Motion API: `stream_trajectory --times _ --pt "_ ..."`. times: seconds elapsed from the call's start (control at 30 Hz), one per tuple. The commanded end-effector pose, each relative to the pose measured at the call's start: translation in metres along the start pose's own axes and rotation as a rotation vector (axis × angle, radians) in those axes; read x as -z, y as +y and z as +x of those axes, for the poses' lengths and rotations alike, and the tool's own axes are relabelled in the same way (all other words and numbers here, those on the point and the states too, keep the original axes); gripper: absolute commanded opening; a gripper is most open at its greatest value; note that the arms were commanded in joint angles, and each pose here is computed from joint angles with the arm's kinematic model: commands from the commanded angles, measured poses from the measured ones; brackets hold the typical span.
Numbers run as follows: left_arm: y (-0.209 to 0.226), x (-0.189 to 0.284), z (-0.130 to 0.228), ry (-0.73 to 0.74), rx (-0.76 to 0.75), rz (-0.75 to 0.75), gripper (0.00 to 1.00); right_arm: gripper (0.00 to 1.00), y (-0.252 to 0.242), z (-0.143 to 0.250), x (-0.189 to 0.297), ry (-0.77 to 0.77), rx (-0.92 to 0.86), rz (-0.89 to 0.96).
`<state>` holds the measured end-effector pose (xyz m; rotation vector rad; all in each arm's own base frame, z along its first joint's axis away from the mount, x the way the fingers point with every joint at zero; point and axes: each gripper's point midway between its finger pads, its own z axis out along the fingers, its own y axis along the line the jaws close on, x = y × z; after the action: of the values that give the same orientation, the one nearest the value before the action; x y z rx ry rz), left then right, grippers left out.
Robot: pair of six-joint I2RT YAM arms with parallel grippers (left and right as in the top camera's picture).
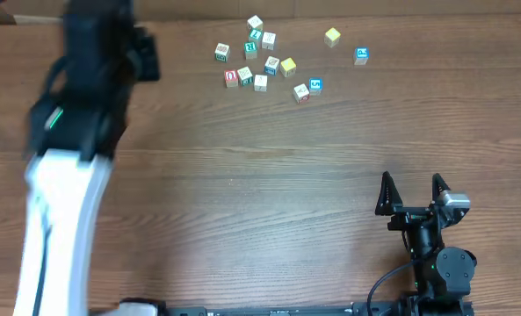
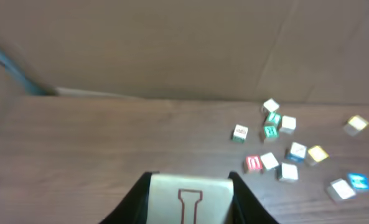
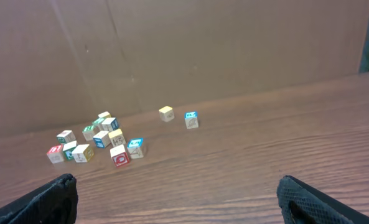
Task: Form a horizontal line
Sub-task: 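Grasp the white block and carry it toward the left front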
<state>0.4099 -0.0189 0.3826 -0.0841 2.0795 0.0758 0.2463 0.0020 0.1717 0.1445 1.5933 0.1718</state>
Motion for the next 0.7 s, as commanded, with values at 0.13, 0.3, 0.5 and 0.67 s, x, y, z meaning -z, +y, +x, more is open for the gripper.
stream_trajectory --times 0.13,0.3,0.5,0.67 --pt "0.069 0.099 0.053 0.141 -0.03 -0.213 0.06 1.0 0.0 0.002 0.0 -0.002 0.007 -0.003" --pt "0.095 0.09 0.11 0.339 0.014 -0.313 0.04 1.0 0.0 0.002 0.0 -0.002 0.007 -0.003" --pt "0.101 0.022 0.193 0.475 0.006 -0.301 0.04 1.0 0.0 0.002 0.0 -0.002 0.007 -0.003" --pt "0.1 -0.019 0.246 0.536 -0.082 -0.281 0.04 1.0 0.0 0.002 0.0 -0.002 0.007 -0.003"
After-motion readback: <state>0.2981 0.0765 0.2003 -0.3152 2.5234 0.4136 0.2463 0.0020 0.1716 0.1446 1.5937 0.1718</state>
